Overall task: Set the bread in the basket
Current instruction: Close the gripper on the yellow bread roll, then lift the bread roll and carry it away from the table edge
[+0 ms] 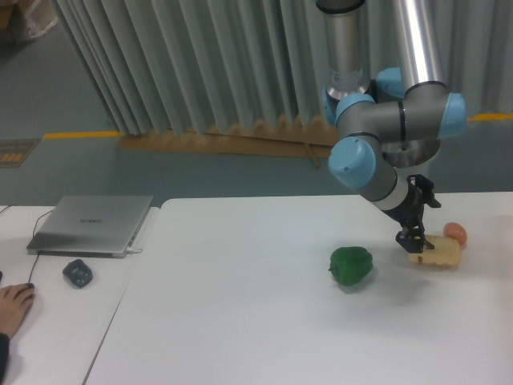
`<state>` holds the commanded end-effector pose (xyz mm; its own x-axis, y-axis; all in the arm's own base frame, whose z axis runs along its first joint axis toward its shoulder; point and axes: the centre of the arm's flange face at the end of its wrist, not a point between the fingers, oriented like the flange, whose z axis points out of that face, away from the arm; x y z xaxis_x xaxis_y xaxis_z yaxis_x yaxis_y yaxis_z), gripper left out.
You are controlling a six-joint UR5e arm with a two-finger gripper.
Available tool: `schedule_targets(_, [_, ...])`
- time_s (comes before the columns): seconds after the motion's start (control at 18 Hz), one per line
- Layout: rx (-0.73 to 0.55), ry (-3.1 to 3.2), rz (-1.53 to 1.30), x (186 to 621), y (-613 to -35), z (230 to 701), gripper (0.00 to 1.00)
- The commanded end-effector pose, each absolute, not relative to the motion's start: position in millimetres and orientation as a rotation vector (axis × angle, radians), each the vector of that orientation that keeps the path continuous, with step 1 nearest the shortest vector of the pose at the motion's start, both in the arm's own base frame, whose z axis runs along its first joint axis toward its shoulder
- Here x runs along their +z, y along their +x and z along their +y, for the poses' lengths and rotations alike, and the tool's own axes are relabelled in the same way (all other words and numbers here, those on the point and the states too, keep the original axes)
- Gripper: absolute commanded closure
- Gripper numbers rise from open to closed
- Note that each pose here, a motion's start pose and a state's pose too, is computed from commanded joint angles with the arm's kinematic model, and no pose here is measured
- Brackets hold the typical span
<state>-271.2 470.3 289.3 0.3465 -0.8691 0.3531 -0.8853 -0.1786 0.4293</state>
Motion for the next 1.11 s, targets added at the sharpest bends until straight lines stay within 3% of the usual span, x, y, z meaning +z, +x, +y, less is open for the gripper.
schedule_targets(0.83, [-0.034,2.039,-1.429,246,-273,463,0.04])
schedule_targets(1.06, [-0.05,2.058,-1.402,237,-275,465,0.18])
schedule_targets(1.11, [-0.05,2.059,-1.4,237,-275,465,0.3])
